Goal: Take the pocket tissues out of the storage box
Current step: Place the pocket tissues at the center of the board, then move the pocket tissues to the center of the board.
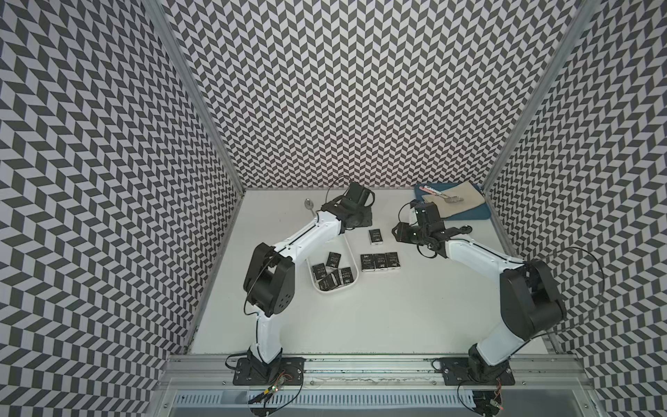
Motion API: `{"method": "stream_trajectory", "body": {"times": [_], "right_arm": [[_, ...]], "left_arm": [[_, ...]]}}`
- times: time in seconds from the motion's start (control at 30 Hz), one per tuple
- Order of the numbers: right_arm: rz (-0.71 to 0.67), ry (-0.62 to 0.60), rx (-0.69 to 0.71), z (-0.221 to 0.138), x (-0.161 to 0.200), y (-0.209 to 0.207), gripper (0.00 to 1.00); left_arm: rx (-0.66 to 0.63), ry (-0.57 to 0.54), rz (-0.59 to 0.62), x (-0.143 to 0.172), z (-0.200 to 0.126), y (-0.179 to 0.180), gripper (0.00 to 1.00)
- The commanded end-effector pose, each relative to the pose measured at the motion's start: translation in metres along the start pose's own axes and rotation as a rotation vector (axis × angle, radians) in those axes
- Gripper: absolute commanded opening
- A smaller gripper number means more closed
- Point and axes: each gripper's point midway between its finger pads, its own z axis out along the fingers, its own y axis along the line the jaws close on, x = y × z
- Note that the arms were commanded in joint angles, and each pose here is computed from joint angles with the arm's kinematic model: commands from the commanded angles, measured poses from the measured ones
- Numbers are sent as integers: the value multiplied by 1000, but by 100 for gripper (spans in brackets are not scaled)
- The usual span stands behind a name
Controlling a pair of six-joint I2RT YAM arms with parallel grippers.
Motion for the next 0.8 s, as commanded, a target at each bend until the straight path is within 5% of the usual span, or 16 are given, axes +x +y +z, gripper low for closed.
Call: {"method": "stream_trajectory", "body": {"times": [0.0,0.37,0.77], "right_arm": [[-86,11,-51,17,-11,14,47],[-163,114,-31,64,-6,6,46],[-141,176,-66,88,13,6,47]], "left_arm": [[10,-6,-16,12,-11,8,29],[-51,-83,-55,46,-70,54,30],[-79,-84,-64,75,-85,77,31]]}}
